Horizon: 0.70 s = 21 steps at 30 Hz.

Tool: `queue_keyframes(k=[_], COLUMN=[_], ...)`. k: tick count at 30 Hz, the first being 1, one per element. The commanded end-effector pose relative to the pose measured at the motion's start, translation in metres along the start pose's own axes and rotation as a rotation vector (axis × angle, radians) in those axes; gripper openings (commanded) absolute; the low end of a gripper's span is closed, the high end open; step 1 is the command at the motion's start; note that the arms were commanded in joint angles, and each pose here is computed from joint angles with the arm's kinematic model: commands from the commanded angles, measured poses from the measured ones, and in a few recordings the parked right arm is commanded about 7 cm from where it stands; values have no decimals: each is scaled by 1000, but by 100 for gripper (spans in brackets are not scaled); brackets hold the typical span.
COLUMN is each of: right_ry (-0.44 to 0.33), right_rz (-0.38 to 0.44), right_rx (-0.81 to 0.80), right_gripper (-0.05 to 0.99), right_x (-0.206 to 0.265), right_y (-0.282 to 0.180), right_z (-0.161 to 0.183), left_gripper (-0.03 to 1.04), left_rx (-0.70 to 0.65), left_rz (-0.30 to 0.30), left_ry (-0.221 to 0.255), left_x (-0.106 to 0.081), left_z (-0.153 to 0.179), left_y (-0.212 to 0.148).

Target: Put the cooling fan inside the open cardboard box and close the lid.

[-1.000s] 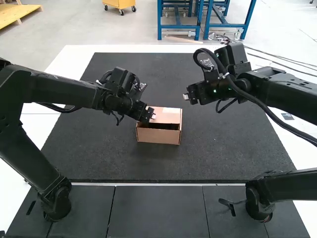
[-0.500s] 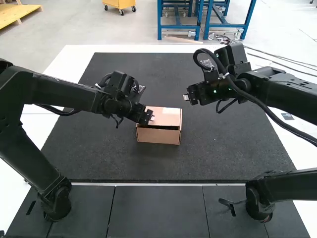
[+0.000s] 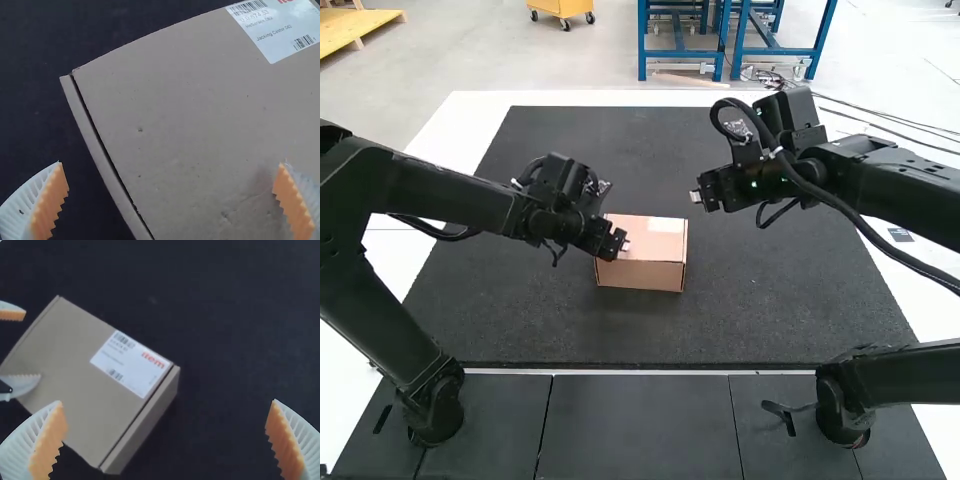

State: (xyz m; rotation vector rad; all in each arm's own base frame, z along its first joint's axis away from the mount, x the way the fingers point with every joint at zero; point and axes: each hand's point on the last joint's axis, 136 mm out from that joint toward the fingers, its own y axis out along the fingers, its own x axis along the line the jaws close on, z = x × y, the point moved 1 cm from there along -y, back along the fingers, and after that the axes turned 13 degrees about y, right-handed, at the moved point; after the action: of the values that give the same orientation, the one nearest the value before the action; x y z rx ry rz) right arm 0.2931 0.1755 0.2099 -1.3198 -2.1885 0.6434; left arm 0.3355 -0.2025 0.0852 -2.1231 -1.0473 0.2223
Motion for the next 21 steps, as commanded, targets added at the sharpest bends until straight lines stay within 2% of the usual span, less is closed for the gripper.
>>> queue_keyframes(k=[1,11,15,21], right_ry=[8,9,11,31], right_rz=[-9,-10,-6,-9], right_rx=[-38,-35,-31,-43], right_gripper=[91,91,90,90], right_x=[-1,-1,-2,-2], right_y=[-10,-10,-9,-12], right_z=[-8,-6,-4,-6], left_gripper=[97,97,97,97], left_rx=[36,48,33,-62], left_rz=[-12,-20,-30,-62], left_ry=[8,34,31,21], left_x=[2,2,8,20], left_z=[14,17,2,-39], left_y=[8,9,3,-26])
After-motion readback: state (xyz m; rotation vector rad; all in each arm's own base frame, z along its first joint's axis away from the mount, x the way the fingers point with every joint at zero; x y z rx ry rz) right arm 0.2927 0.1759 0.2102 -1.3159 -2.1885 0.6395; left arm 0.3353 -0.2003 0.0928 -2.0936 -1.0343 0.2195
